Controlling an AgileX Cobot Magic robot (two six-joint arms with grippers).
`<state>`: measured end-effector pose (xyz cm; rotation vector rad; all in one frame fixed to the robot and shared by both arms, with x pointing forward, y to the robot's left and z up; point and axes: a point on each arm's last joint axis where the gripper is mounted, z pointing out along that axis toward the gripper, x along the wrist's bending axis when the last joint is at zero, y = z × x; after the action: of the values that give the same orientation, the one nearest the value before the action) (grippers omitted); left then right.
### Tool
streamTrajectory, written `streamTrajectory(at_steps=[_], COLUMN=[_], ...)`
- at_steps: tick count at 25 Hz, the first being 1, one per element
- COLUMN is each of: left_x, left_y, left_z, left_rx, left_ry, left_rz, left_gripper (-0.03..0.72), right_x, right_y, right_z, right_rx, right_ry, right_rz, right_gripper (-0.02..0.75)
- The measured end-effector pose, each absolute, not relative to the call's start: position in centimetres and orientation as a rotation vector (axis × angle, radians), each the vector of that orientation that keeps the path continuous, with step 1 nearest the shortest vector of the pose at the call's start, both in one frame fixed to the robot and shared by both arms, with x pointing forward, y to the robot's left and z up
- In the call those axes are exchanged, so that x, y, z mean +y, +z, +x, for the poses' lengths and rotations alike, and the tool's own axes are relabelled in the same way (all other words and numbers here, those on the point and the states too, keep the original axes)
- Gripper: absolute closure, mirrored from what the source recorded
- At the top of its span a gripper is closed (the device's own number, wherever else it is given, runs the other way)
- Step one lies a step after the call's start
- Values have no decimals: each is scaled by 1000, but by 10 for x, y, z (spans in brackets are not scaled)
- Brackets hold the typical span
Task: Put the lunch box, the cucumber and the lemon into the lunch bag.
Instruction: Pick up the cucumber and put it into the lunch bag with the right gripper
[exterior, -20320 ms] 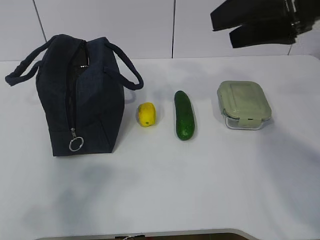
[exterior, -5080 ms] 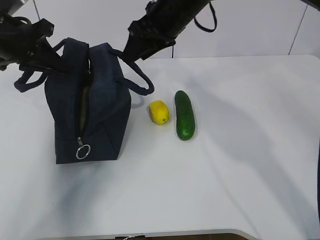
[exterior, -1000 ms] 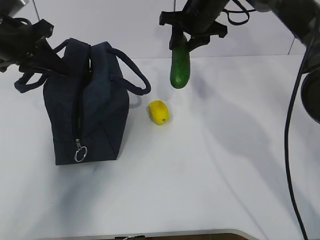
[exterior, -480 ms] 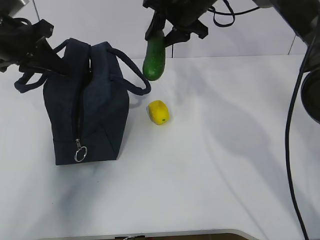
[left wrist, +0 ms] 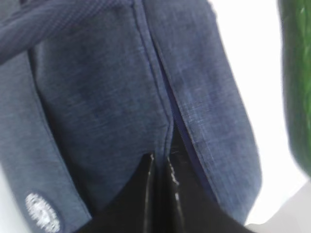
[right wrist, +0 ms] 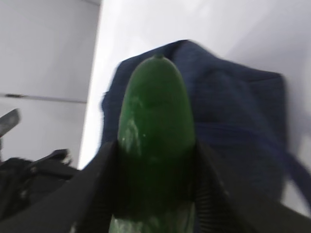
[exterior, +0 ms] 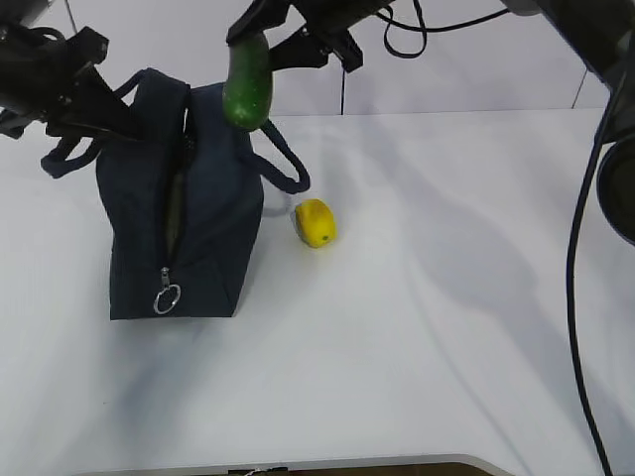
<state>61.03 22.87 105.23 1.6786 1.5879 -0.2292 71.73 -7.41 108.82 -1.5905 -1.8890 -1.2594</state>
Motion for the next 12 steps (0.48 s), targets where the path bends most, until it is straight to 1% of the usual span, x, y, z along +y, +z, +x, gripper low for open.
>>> streamTrajectory(at_steps=[7,12], left_x=[222,221], left_y=[1061,1062], left_z=[613,613], left_rx=[1528,1521], left_ry=[-290,-296], left_rz=[1567,1555], left_gripper=[698,698], right_x=[-67,-50], right_y=[1093,1088], right_z=[713,706], right_rx=[-1884,-1968], right_ry=[-1296,-1264], right_rz=[-1493,-1486], right_gripper=[374,374])
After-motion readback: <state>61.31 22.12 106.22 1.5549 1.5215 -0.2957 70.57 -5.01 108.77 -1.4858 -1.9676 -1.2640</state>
